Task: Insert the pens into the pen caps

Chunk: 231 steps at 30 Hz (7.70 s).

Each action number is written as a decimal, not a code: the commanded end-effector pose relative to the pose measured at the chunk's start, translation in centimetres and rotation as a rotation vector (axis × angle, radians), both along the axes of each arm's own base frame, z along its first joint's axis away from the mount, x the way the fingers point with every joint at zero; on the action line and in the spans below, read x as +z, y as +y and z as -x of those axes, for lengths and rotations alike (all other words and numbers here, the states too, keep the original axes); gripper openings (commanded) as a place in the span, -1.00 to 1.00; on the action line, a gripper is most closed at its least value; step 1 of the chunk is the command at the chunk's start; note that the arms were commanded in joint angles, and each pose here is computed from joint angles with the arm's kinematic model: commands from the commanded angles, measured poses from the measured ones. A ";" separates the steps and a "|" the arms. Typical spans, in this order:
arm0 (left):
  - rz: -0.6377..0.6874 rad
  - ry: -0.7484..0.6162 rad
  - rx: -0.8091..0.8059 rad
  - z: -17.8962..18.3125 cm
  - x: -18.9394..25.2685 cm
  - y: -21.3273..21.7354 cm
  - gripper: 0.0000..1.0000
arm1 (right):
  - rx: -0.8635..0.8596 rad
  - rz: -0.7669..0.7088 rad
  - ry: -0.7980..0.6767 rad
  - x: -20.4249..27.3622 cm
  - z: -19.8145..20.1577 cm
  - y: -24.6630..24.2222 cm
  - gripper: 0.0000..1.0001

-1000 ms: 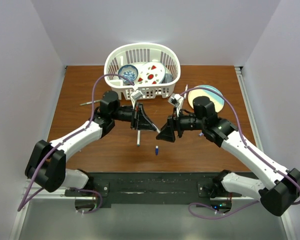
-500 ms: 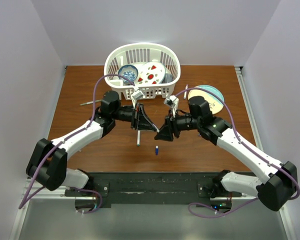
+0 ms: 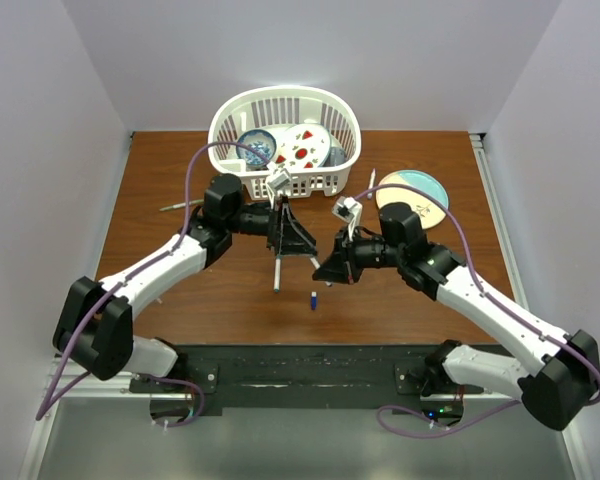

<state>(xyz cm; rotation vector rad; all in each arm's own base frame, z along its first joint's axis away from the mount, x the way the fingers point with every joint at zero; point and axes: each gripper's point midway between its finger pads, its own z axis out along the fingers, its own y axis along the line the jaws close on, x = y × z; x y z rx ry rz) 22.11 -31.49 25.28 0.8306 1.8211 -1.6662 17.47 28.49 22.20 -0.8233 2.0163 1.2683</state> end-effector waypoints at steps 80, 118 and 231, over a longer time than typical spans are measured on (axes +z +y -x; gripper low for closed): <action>0.004 0.225 0.625 -4.5 -1.7 -1.2 -1.00 | -0.491 -0.322 -0.058 2.6 -0.6 -5.9 -1.00; 0.464 0.074 0.442 -1.8 8.0 -1.4 -1.00 | -0.277 -0.463 -0.099 4.3 -0.3 -1.8 -1.00; 0.248 0.188 0.153 10.3 -5.3 -3.1 -1.00 | -0.531 -0.573 -0.413 18.7 -8.9 -2.8 -1.00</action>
